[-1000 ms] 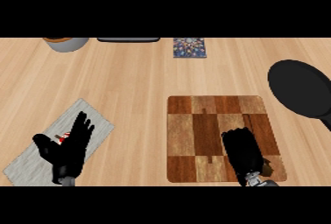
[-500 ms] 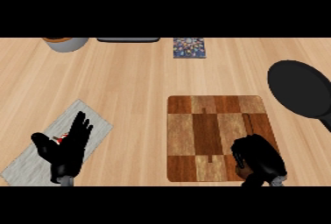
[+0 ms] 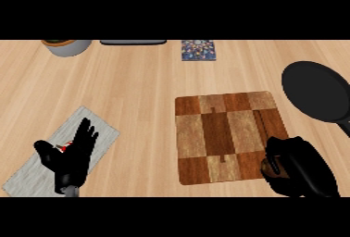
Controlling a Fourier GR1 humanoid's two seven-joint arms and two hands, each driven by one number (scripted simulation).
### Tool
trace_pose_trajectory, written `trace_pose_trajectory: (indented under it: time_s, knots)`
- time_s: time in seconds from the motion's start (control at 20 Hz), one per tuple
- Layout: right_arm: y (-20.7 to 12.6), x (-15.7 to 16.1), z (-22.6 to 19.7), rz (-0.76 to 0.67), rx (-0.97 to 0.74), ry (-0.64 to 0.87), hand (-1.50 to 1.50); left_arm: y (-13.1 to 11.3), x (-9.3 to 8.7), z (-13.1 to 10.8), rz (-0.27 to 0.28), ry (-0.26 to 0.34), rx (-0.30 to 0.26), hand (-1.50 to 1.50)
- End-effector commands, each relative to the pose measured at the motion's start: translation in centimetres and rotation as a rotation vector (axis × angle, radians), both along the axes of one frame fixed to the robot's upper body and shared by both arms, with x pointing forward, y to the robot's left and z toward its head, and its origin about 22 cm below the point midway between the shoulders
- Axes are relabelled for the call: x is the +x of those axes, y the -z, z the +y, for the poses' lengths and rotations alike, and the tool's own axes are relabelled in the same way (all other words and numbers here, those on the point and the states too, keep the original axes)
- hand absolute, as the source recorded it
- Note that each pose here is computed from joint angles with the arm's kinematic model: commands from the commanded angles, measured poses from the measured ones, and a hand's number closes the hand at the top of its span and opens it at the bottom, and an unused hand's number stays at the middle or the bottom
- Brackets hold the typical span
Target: Pick the sweet potato from the cutting board and place it in the pan
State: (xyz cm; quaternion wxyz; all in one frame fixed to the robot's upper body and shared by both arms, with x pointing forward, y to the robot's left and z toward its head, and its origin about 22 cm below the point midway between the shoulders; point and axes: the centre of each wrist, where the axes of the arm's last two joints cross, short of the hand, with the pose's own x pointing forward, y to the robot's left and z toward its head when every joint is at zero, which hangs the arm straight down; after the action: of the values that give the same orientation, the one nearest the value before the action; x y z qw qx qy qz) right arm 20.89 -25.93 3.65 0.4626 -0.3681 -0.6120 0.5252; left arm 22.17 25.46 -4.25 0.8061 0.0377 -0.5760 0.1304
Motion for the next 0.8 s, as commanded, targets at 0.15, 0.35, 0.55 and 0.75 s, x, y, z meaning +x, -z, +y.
trace_pose_trajectory:
  time_s: [0.15,0.35,0.55,0.75]
  knots:
    - [-6.5,-2.4,-2.4,-0.227,0.17,0.126,1.5,0.1,0.0,0.6,0.011,0.001,0.005,0.0]
    - [-8.3,-1.2,-3.1,-0.229,0.233,0.202,1.5,-0.4,0.2,0.3,-0.021,0.012,0.008,0.0]
    - [-7.8,1.5,-6.5,-0.217,0.251,0.248,1.5,0.5,0.2,-1.0,0.005,0.032,-0.005,0.0]
    - [-10.1,5.3,-7.4,-0.197,0.353,0.261,1.5,0.6,-0.5,-1.4,0.013,0.026,-0.002,0.0]
